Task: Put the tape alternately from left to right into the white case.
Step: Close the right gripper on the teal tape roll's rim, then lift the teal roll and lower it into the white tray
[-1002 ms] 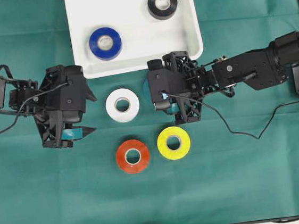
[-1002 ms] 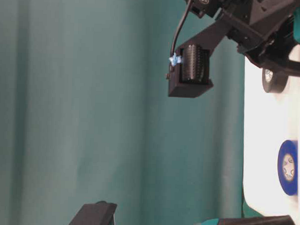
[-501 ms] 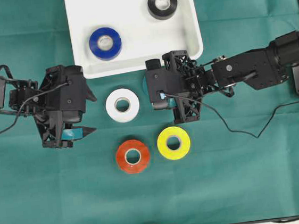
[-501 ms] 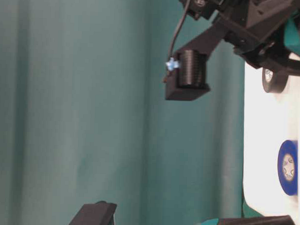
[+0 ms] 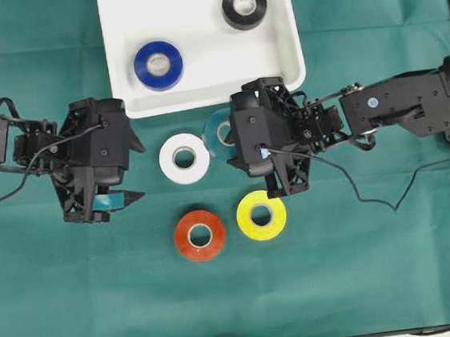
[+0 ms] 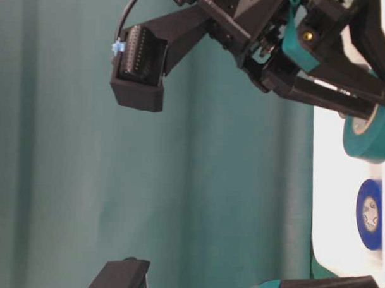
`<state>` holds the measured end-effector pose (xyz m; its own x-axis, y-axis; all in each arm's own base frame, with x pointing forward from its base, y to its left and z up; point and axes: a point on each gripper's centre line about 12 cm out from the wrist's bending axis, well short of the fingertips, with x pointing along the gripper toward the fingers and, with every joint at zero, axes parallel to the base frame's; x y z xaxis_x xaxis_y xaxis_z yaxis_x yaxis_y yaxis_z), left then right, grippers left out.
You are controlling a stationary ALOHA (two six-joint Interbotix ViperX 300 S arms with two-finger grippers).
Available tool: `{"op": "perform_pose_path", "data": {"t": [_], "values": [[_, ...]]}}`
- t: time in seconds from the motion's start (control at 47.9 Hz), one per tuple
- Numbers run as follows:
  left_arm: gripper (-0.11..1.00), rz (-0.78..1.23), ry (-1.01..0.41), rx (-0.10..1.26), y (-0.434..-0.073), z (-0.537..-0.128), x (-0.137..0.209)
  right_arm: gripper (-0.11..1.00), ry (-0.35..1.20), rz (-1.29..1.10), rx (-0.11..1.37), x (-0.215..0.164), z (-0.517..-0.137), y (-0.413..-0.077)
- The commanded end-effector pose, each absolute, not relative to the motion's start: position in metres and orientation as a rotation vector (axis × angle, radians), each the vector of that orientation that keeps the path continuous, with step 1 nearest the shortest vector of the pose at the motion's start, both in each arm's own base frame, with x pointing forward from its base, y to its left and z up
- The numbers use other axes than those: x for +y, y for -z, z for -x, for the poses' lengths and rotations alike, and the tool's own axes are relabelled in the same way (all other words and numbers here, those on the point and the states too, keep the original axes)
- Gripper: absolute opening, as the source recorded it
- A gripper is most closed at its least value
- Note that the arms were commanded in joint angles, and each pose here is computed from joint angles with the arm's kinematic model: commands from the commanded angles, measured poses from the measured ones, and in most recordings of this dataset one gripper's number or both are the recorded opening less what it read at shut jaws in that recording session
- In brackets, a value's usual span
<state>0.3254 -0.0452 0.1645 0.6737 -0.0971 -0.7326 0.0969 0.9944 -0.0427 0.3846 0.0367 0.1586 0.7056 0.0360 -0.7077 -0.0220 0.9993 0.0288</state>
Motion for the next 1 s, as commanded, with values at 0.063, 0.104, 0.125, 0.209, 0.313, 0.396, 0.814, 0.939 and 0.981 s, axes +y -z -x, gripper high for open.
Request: {"op": "perform_pose_path", "data": {"t": [0.063, 0.104, 0.125, 0.209, 0.313, 0.396, 0.814, 0.939, 0.981], "values": [[0.64, 0.002, 0.113, 0.802, -0.171, -0.328, -0.047, 0.27, -0.043, 0.012, 0.709, 0.035, -0.394, -0.183], [0.64, 0.003, 0.111, 0.803, -0.171, -0.328, -0.046, 0.27, -0.038, 0.019, 0.706, 0.032, -0.395, -0.184], [0.64, 0.003, 0.111, 0.805, -0.170, -0.328, -0.046, 0.27, -0.033, 0.022, 0.705, 0.030, -0.395, -0.184], [0.64, 0.003, 0.111, 0.805, -0.170, -0.328, -0.046, 0.27, -0.011, 0.028, 0.702, 0.019, -0.396, -0.185], [0.64, 0.003, 0.111, 0.803, -0.171, -0.328, -0.046, 0.27, 0.027, 0.023, 0.701, 0.002, -0.397, -0.185], [0.64, 0.003, 0.111, 0.805, -0.170, -0.328, -0.046, 0.27, 0.065, 0.009, 0.708, -0.014, -0.397, -0.183], [0.64, 0.006, 0.110, 0.805, -0.170, -0.328, -0.046, 0.27, 0.197, -0.053, 0.723, -0.075, -0.397, -0.162], [0.64, 0.006, 0.110, 0.803, -0.171, -0.328, -0.046, 0.27, 0.216, -0.064, 0.727, -0.087, -0.398, -0.153], [0.64, 0.006, 0.110, 0.805, -0.170, -0.328, -0.046, 0.27, 0.222, -0.069, 0.727, -0.090, -0.398, -0.151]]}}
